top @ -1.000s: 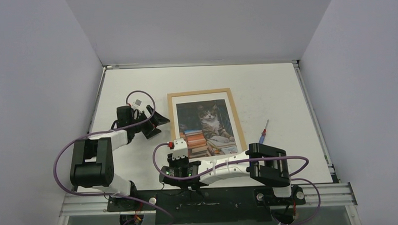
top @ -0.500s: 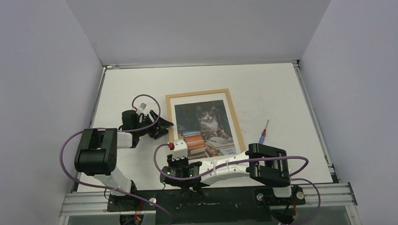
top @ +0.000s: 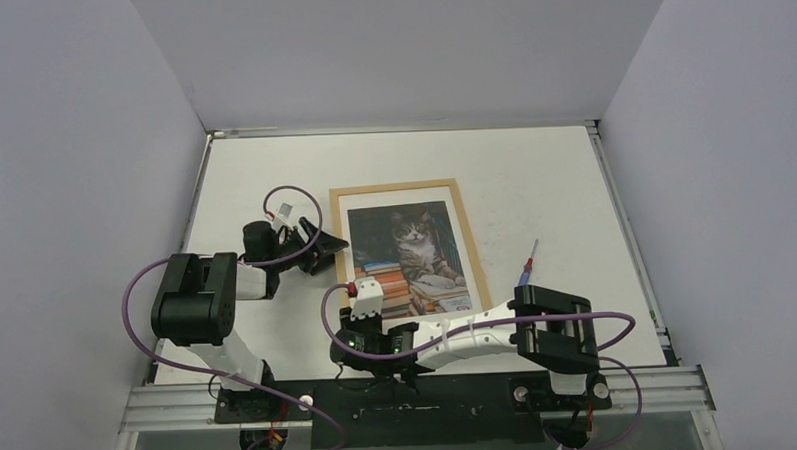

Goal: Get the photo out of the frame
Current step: Turn over the photo frame at the center of the board.

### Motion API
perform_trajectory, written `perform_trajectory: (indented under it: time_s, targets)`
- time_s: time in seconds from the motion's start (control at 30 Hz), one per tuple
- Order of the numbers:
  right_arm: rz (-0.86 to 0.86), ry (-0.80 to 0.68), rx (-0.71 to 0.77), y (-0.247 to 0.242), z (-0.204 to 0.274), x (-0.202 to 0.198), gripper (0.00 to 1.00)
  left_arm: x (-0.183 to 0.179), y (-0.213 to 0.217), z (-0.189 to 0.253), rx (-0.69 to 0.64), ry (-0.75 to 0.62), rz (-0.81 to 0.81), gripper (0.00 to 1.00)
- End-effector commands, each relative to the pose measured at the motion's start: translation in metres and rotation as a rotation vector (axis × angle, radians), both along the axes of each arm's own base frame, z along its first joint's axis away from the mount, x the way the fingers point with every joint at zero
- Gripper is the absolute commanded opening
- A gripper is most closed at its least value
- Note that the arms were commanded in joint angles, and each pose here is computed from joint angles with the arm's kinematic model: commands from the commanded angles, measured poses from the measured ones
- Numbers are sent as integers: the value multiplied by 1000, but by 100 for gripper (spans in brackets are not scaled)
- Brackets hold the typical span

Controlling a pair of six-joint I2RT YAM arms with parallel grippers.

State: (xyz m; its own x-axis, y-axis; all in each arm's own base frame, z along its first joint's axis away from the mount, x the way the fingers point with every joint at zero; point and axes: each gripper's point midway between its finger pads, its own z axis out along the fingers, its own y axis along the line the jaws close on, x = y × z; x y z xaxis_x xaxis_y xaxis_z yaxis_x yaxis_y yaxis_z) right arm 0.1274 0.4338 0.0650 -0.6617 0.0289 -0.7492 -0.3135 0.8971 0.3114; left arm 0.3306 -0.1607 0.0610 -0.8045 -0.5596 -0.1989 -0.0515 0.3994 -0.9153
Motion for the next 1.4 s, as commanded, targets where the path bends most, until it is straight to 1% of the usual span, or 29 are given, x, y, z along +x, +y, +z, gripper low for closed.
perform_trajectory:
  time_s: [0.0,0.27,0.37,0.4,0.57,0.67,0.7,0.73,0.9,1.07,1.37]
  targets:
    - [-14,-26,230,22,62,5,3,7,-1,16,-11,-93,-16,63]
    - [-5,-29,294,22,78,3,4,3,-1,10,-6,-77,-10,64]
    - [-11,-31,267,18,73,5,4,4,-1,12,-11,-81,-8,64]
    - [-21,-26,236,14,68,5,5,4,-1,12,-10,-83,-8,64]
    - [-112,-14,66,-2,48,13,19,5,-1,14,-12,-85,-9,59]
    - [-125,-22,-36,-5,37,14,34,5,-1,18,-11,-90,-10,57]
    - [-120,-25,-56,-4,35,15,37,5,-1,18,-10,-90,-10,57]
    - [-114,-25,-69,-1,34,14,38,5,-1,19,-10,-91,-11,57]
    - [-108,-25,-140,6,23,15,40,5,-1,22,-10,-96,-12,54]
    - [-135,-44,-246,0,17,20,39,5,-2,22,-15,-89,-12,53]
    - [-155,-49,-282,0,11,21,39,6,-3,28,-24,-104,-19,48]
